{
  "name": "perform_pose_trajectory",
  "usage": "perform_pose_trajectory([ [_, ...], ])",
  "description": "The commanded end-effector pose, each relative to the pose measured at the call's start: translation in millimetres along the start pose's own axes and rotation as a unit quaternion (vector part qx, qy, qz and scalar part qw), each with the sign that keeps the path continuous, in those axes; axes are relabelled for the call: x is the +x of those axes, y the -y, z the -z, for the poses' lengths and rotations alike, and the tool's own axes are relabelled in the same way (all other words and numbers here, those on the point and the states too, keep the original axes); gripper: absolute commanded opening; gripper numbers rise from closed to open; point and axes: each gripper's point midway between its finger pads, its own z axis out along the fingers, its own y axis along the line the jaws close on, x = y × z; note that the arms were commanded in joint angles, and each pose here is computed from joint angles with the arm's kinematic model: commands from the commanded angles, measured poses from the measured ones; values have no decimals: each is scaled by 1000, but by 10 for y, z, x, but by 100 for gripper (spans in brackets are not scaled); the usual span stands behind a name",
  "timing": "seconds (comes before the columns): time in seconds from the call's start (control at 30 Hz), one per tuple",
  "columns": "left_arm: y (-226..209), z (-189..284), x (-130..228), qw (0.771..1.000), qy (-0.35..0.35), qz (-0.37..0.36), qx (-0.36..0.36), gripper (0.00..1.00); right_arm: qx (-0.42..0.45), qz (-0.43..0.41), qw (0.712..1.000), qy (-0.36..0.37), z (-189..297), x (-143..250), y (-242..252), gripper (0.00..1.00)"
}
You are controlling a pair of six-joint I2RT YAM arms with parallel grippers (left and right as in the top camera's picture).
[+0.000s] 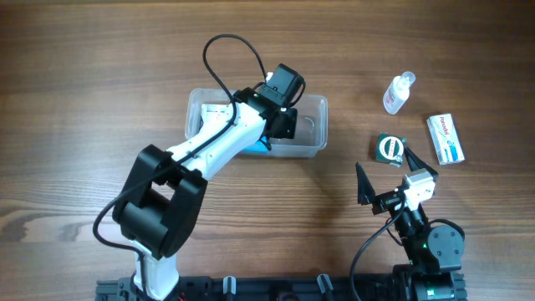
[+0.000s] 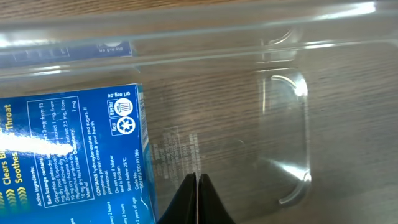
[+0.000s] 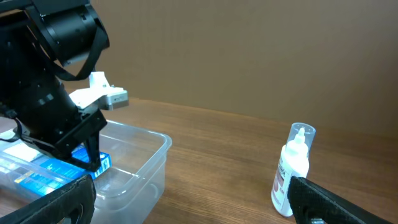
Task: Pack container
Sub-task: 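Lower the blue box into the container beside the Hansaplast box, release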
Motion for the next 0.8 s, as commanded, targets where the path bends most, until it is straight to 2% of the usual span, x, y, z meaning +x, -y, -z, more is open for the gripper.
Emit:
perform_pose_trajectory([
  [0.0, -52, -50, -28, 1000, 3, 9, -15, 4, 5, 3, 1000, 4, 4, -16, 21, 100],
  [0.37, -145, -246, 61, 999, -15, 9, -37, 6, 5, 3, 1000, 4, 4, -16, 21, 100],
  [0.5, -239, -238, 19, 998, -3, 8, -64, 6, 5, 3, 1000, 4, 4, -16, 20, 100],
  [0.77, -285, -233, -2, 997, 2, 8, -75, 4, 5, 3, 1000, 4, 4, -16, 21, 100],
])
